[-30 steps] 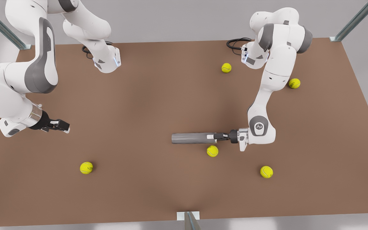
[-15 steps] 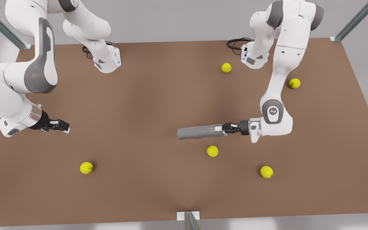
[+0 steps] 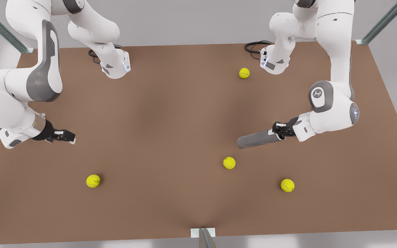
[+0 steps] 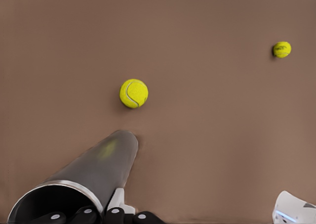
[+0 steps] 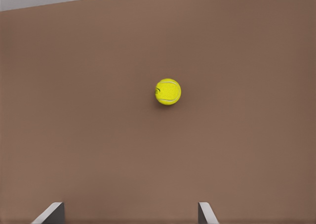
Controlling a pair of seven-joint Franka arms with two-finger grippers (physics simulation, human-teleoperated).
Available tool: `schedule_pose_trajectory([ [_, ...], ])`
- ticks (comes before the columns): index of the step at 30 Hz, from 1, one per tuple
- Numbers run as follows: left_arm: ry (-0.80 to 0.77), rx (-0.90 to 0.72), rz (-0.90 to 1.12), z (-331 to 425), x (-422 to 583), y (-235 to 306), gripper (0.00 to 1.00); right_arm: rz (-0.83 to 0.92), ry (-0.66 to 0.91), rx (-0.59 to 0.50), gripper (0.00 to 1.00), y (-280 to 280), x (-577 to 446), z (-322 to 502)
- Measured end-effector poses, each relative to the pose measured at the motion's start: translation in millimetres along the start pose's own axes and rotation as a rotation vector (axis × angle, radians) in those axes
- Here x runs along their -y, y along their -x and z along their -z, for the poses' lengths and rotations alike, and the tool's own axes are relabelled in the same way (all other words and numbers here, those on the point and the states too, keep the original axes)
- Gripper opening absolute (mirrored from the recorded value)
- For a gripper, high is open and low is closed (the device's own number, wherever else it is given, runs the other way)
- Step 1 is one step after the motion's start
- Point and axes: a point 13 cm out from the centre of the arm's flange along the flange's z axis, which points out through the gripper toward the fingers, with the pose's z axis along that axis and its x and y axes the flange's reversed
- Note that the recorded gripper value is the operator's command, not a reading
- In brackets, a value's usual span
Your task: Put the tennis tube upright
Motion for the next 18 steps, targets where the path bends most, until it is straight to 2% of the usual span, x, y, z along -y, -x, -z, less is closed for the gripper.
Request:
schedule_pose_trajectory([
  [9,0.359,-0.072,0.016,11,-55,-11,0.21,0.0,0.0,0.0,1.0,0,0,0],
  [18,0.495,-0.096,0.086,-2,-81,-12,0.21,0.0,0.0,-0.001,1.0,0,0,-1],
])
